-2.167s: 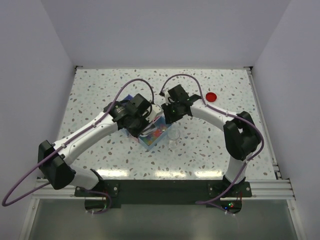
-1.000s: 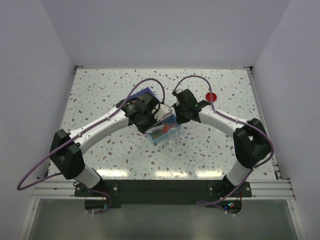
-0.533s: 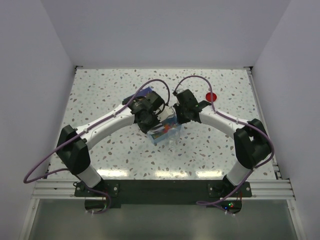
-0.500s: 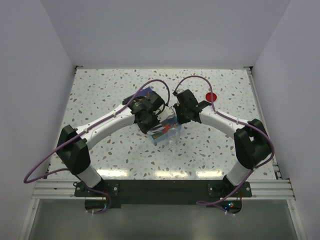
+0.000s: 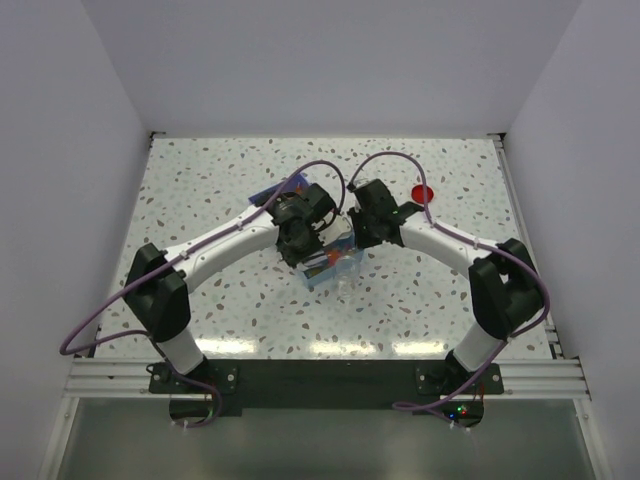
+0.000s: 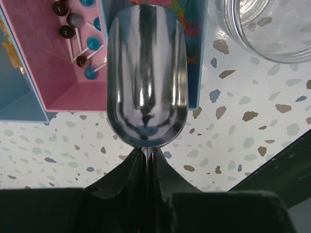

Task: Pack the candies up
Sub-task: Adjust the storage box at the center of the board, then adjust the spatula.

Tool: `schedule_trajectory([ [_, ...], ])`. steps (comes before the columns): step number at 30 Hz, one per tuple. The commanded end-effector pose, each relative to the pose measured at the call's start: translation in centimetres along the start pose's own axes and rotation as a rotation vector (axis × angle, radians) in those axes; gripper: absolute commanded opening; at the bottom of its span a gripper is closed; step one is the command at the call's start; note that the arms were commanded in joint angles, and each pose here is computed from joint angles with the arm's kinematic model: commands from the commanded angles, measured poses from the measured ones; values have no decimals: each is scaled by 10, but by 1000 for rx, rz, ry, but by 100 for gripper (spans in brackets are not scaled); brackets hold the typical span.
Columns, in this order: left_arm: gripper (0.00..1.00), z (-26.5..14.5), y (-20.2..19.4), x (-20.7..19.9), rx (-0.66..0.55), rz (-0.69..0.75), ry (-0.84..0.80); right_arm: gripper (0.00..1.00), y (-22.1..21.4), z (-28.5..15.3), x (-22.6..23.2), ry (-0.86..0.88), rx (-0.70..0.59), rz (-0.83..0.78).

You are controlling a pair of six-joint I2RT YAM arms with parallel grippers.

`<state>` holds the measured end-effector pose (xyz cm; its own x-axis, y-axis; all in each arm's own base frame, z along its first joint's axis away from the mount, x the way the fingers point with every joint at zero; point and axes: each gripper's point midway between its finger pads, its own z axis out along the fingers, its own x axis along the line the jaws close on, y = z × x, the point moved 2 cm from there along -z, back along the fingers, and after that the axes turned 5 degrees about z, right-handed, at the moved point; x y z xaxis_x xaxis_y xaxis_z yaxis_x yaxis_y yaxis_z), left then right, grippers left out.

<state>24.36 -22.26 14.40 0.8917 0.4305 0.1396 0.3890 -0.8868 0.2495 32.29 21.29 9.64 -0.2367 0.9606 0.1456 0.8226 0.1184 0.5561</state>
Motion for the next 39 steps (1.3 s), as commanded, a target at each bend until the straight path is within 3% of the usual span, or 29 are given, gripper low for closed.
schedule_trajectory([
  [1,0,-9,7,5,-2,-8,34,6,23,-12,2,20,-92,38],
  [2,0,-14,9,8,-16,-14,52,15,25,-14,3,22,-96,37],
  [6,0,-26,17,12,-92,-14,77,32,34,-27,1,24,-118,37],
  [13,0,-34,21,16,-227,-27,92,54,60,-64,-12,117,-178,94],
  [24,0,-70,28,27,-489,-9,100,58,74,-100,47,590,-143,141],
  [32,0,-89,31,27,-677,-8,56,61,77,-91,55,755,-83,224],
  [39,0,-94,36,24,-755,19,27,60,78,-90,63,831,-50,232],
])
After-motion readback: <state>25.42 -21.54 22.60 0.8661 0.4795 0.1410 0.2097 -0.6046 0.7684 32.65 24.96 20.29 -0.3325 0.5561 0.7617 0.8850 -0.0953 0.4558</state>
